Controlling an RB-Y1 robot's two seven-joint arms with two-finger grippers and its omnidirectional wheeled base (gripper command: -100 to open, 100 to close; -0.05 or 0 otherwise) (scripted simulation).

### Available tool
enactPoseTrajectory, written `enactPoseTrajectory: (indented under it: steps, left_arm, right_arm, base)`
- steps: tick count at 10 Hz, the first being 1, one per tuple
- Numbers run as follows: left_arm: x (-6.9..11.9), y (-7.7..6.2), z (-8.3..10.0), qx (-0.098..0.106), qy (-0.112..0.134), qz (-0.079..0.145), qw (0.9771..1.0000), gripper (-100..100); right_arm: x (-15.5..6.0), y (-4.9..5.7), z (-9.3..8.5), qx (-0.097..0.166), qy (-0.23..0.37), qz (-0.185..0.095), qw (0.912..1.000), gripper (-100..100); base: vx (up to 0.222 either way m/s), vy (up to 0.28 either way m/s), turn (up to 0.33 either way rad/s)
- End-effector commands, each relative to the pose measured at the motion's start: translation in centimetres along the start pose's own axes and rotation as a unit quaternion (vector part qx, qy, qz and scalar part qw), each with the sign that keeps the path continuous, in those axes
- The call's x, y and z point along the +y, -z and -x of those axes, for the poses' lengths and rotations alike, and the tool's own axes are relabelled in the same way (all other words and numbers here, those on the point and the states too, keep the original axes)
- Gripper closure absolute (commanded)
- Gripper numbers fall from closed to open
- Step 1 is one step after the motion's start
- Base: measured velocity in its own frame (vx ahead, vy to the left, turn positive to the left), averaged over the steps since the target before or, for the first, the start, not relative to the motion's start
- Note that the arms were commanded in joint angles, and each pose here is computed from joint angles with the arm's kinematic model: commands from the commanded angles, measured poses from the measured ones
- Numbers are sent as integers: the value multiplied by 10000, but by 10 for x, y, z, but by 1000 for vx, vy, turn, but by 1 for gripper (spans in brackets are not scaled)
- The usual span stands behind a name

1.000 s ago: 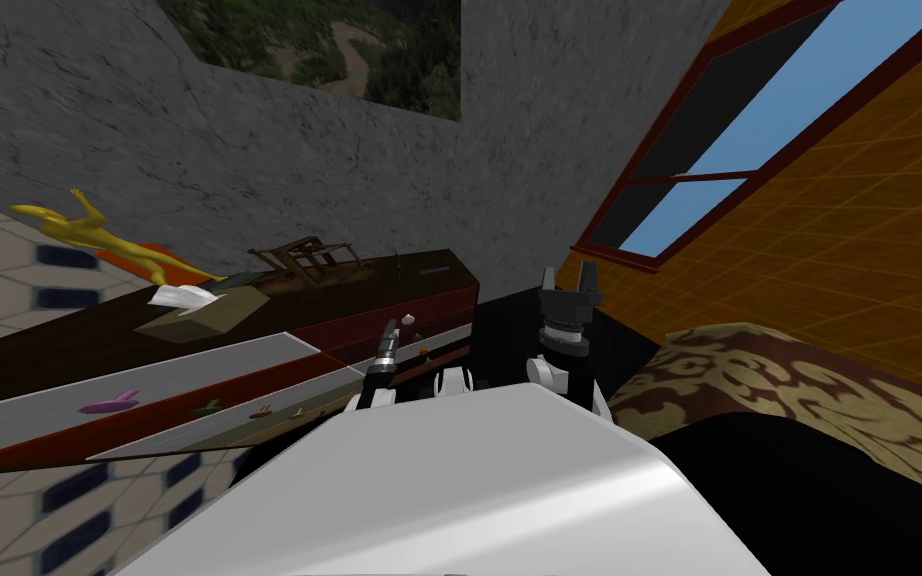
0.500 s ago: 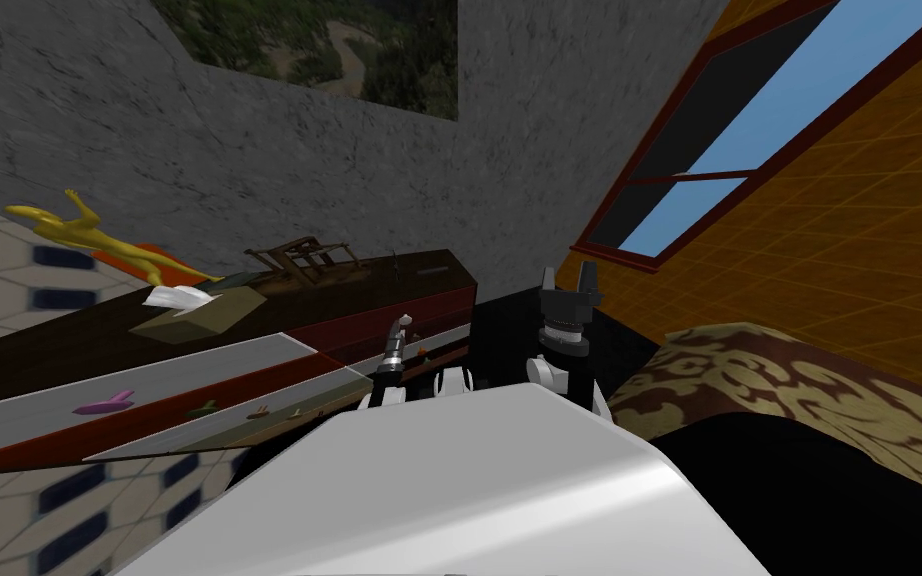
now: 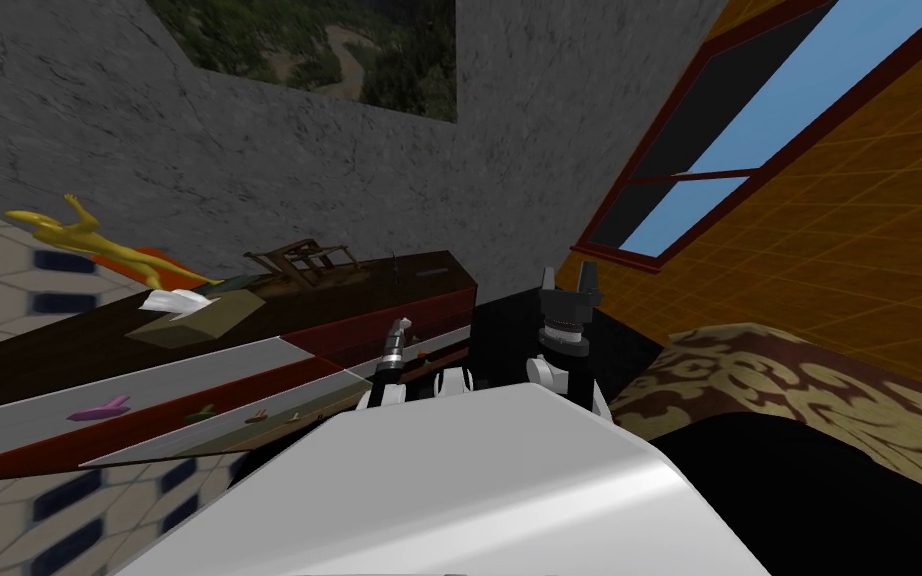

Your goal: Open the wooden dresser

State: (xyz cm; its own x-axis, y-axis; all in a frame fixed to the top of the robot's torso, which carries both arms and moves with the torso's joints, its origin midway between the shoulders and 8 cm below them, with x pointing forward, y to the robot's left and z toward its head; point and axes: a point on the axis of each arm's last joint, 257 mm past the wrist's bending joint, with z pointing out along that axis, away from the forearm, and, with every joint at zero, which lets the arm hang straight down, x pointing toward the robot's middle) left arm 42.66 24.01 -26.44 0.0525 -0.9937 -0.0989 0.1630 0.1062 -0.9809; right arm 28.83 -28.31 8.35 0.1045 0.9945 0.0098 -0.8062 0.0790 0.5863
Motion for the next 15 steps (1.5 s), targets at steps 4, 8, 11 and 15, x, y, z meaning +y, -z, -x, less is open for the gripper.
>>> enactPoseTrajectory:
  steps: [4, 8, 11, 15]
  left_arm:
    - [-2, 1, -3, 32, -14, 70, 10000, 100]
    - [5, 11, -8, 75, -8, 210, 9998, 100]
    - [2, 13, -11, 91, -6, 181, 9998, 100]
    - [-3, 15, -12, 92, -4, 123, 9999, 100]
  right_arm:
    - [0, 0, 0, 0, -1, 1, 10000, 0]
    - [0, 0, 0, 0, -1, 1, 10000, 0]
    - [0, 0, 0, 0, 0, 1, 10000, 0]
    - [0, 0, 0, 0, -1, 1, 10000, 0]
  base:
    - [-154, -48, 13]
    - [-185, -43, 13]
    - [-144, -30, 10]
    - [-157, -53, 18]
